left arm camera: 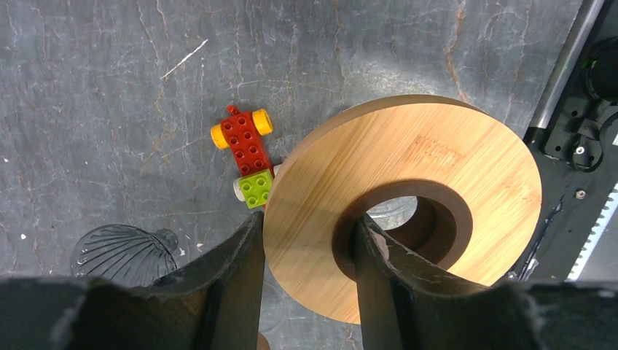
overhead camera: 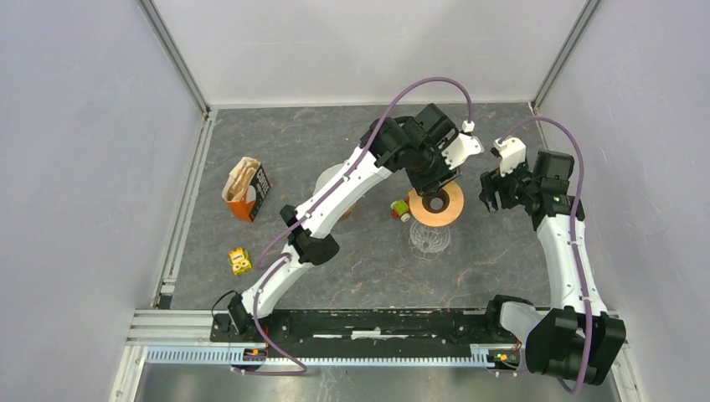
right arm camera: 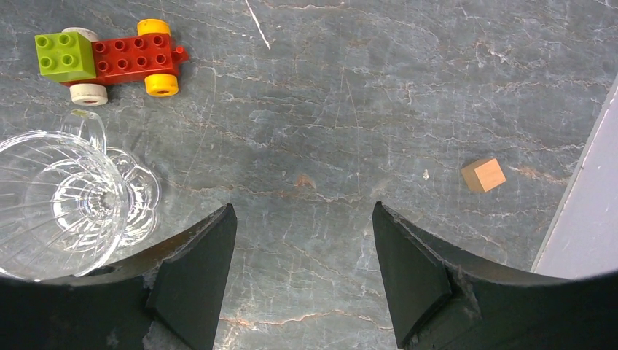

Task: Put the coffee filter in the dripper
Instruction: Place the dripper holder onto the coffee server.

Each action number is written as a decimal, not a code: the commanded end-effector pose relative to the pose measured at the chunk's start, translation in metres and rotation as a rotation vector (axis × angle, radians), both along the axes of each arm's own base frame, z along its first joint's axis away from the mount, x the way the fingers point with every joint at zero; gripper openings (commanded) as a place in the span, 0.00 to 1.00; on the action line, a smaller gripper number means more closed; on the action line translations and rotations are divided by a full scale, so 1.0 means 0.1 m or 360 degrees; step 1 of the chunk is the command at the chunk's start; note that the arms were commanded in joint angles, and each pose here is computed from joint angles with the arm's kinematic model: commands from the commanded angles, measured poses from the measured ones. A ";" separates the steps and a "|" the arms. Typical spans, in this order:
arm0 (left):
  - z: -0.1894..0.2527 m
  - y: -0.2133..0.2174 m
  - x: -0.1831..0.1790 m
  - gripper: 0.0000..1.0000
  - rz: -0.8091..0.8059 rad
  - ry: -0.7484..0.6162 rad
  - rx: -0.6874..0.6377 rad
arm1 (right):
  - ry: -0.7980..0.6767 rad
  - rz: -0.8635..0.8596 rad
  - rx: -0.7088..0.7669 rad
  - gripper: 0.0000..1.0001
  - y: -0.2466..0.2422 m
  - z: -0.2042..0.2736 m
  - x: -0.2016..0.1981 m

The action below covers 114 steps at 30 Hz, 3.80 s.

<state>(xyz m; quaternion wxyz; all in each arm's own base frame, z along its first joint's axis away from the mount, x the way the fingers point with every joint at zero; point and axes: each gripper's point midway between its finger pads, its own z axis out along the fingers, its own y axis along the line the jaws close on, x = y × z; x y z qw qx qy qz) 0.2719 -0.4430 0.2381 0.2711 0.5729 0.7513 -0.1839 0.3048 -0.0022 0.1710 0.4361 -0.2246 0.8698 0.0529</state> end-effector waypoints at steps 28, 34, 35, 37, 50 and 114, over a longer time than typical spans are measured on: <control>0.50 0.35 -0.82 0.09 0.0041 -0.0170 0.0120 | -0.0037 0.0108 0.0121 0.76 0.17 -0.06 -0.03; 0.33 0.39 -0.66 0.09 0.0097 -0.0053 0.0146 | -0.0038 0.0107 0.0115 0.76 0.17 -0.08 -0.05; 0.29 0.38 -0.65 0.09 0.0098 -0.0042 0.0158 | -0.0040 0.0108 0.0116 0.76 0.17 -0.08 -0.05; 0.24 0.37 -0.63 0.08 0.0109 -0.0027 0.0163 | -0.0039 0.0113 0.0120 0.76 0.18 -0.08 -0.06; -0.13 0.23 -0.23 0.09 0.0253 0.0068 0.0036 | -0.0044 0.0111 0.0133 0.76 0.19 -0.08 -0.05; -1.18 -0.12 -0.03 0.37 0.0224 0.0210 0.0261 | 0.0043 -0.0059 -0.0063 0.75 -0.21 -0.32 -0.22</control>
